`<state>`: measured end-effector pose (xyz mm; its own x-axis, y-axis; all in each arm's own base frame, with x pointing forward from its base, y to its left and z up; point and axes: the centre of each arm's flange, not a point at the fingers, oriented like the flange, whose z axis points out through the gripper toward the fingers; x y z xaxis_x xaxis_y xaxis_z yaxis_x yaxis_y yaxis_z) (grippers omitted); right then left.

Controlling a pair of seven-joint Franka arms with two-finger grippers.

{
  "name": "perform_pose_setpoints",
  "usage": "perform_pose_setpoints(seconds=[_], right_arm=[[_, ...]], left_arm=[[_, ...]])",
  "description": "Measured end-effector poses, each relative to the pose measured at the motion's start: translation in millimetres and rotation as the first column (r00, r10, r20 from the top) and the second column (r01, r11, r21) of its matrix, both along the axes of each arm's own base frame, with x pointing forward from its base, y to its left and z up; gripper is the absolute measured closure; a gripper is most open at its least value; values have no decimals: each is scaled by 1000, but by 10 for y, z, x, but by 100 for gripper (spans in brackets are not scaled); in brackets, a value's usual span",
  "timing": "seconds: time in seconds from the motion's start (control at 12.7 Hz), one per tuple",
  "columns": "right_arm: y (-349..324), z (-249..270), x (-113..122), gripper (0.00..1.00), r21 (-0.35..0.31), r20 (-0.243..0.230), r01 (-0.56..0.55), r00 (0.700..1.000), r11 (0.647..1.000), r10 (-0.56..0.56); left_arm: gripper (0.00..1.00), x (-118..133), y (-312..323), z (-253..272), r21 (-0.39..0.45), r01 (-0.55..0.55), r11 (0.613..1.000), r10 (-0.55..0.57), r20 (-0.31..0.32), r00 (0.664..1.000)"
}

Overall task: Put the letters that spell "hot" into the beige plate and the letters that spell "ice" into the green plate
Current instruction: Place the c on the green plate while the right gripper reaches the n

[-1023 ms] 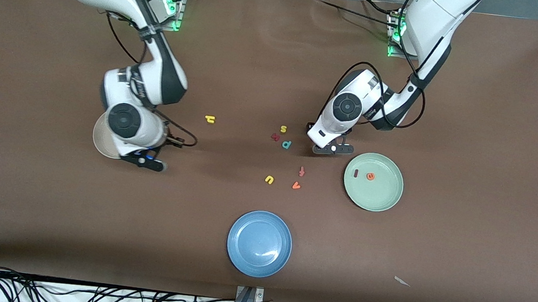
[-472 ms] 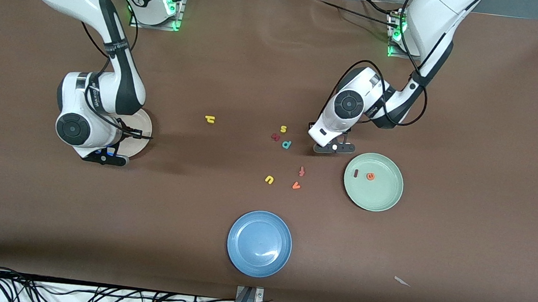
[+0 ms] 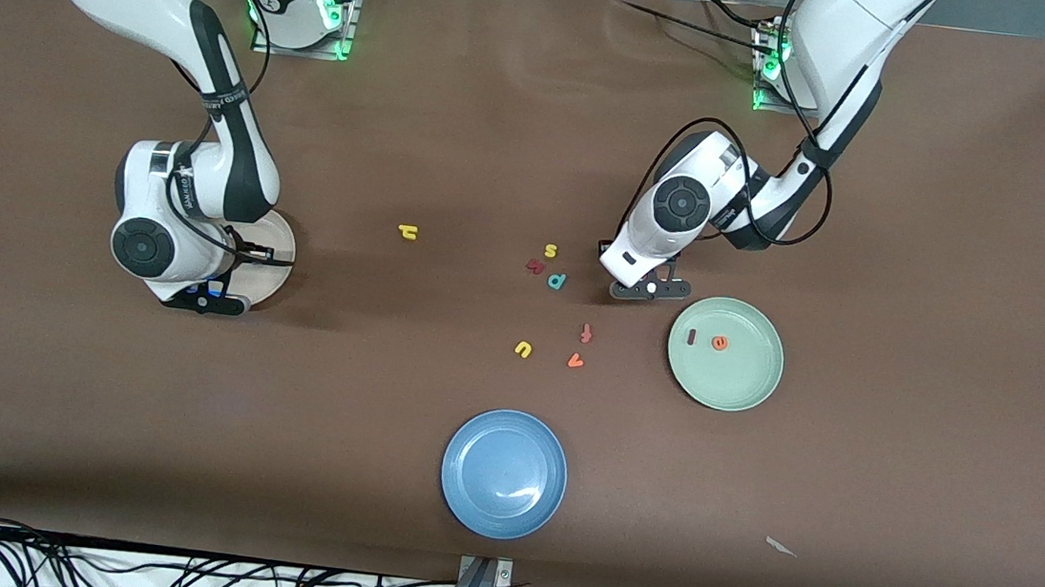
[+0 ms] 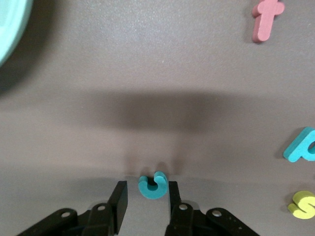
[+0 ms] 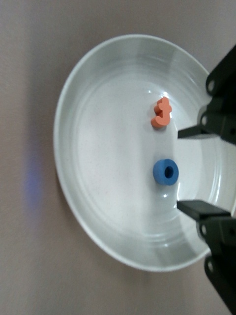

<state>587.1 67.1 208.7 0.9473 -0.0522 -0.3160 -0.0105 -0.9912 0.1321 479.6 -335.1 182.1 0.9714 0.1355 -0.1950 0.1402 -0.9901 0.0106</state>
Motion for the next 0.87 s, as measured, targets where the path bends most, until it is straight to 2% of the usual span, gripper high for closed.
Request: perform_pose_setpoints(seconds=[0.24, 0.55, 0.71, 0.87], right_arm=[[468, 448, 27, 3, 25, 63, 116, 991, 993, -117], [1505, 689, -254, 2, 17, 95, 295, 951, 955, -295], [1870, 645, -398, 2, 7, 117, 417, 903, 909, -415], [2058, 560, -503, 2, -14, 131, 526, 844, 850, -520]], left_arm=[[59, -14, 6, -22, -5, -11, 1000, 11, -6, 1000], [64, -30, 10, -80, -14, -17, 1000, 17, 2, 1000], [72, -28, 12, -83, -14, -21, 1000, 22, 2, 1000], [72, -19, 16, -76, -14, -27, 1000, 27, 3, 1000]])
